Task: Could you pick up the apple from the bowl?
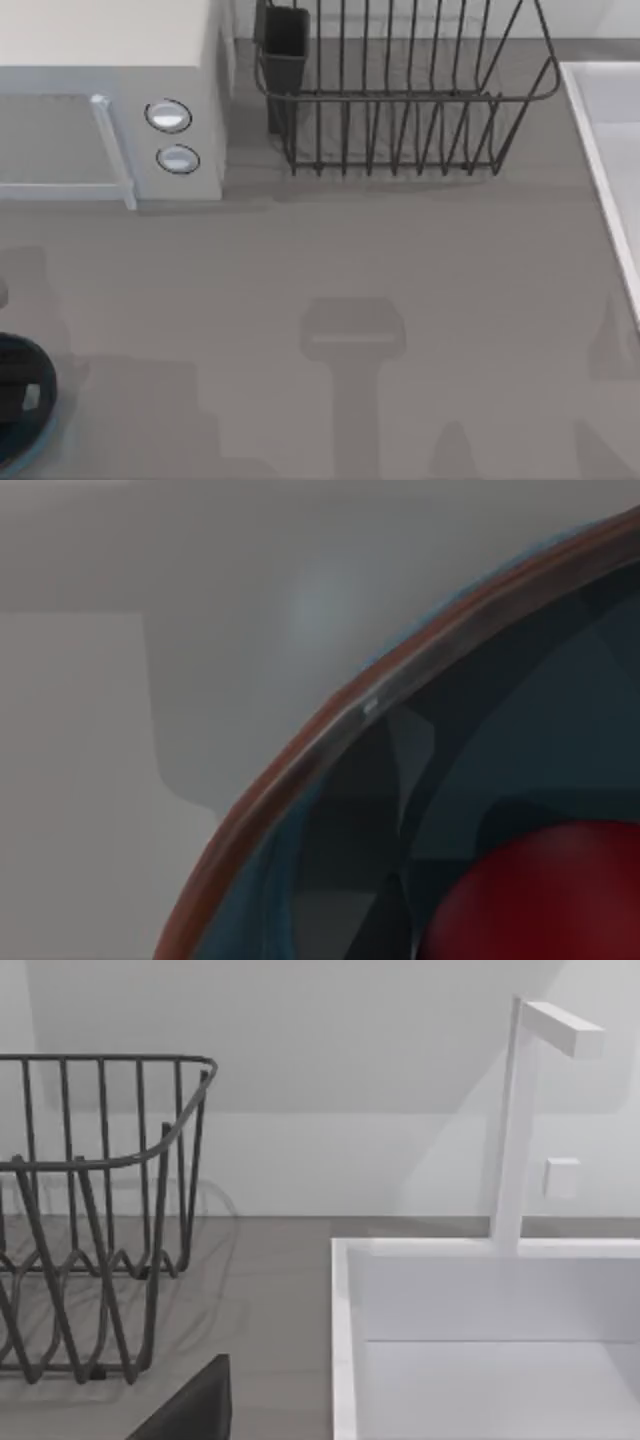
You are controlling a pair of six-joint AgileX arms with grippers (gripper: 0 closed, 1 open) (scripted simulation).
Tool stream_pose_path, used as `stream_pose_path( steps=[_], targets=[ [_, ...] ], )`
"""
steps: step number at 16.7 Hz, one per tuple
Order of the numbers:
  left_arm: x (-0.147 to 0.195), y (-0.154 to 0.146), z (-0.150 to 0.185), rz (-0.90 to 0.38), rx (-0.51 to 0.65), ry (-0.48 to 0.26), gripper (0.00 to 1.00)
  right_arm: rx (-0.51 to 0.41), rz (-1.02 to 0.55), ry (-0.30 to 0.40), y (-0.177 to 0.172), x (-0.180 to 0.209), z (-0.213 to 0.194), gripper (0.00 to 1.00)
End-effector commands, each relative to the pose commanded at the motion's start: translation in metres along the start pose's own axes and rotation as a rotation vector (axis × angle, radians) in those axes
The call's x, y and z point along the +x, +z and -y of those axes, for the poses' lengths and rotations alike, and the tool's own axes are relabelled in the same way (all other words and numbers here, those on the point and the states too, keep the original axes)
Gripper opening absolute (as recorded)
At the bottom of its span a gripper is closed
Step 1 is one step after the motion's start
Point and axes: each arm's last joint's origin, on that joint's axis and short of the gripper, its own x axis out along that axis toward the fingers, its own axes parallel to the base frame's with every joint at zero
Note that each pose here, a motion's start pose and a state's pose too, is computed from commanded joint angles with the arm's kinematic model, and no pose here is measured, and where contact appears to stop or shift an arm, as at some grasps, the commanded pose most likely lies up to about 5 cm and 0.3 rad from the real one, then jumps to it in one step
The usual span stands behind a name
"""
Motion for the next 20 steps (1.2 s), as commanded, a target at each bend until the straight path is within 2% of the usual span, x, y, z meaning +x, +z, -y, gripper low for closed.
stream_pose_path(
  steps=[5,8,11,16,20],
  targets=[
    [-0.022,0.015,-0.003,-0.012,0.000,-0.002,0.00,0.000,0.000,0.000,0.000,0.000,0.000,1.00],
    [-0.065,0.033,-0.007,-0.020,0.000,-0.003,0.00,0.000,0.000,0.000,0.000,0.000,0.000,1.00],
    [-0.125,0.041,-0.008,-0.036,0.001,-0.006,0.00,0.000,0.000,0.000,0.000,0.000,0.000,1.00],
    [-0.218,0.023,-0.005,-0.024,0.001,-0.004,0.00,0.000,0.000,0.000,0.000,0.000,0.000,1.00],
    [-0.249,0.007,-0.003,-0.001,0.000,0.000,0.00,0.000,0.000,0.000,0.000,0.000,0.000,1.00]
  ],
)
